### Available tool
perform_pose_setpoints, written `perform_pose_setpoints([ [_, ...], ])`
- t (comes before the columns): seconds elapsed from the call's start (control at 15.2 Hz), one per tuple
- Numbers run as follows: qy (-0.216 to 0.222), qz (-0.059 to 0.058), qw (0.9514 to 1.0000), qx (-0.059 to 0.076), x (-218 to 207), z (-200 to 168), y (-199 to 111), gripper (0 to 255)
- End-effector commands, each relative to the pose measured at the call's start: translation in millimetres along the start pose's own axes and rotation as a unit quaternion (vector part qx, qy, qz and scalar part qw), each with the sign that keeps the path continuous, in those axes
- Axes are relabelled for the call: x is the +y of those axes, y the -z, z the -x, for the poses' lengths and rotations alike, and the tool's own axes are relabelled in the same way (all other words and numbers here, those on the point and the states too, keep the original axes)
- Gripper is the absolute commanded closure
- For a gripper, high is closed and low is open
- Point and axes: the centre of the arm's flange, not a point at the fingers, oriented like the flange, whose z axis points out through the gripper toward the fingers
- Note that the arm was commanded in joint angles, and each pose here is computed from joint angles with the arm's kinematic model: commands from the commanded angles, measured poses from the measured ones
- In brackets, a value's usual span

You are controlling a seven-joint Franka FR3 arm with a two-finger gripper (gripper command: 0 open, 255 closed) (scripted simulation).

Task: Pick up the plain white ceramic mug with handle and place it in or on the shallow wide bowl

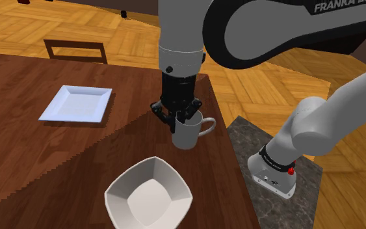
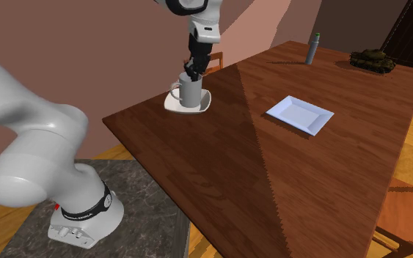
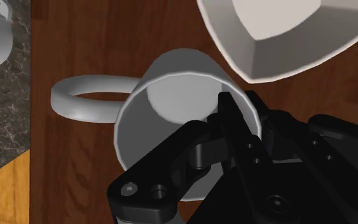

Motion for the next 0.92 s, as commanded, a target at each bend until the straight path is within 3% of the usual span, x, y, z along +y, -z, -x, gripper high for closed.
perform_pose_setpoints([
  [0.0,-0.001,0.000,1.0000,0.000,-17.5,22.8,0.1,255],
  [0.66,-0.001,0.000,1.0000,0.000,-104.6,120.9,-4.1,255],
  [0.86,-0.001,0.000,1.0000,0.000,-105.0,118.2,-19.7,255],
])
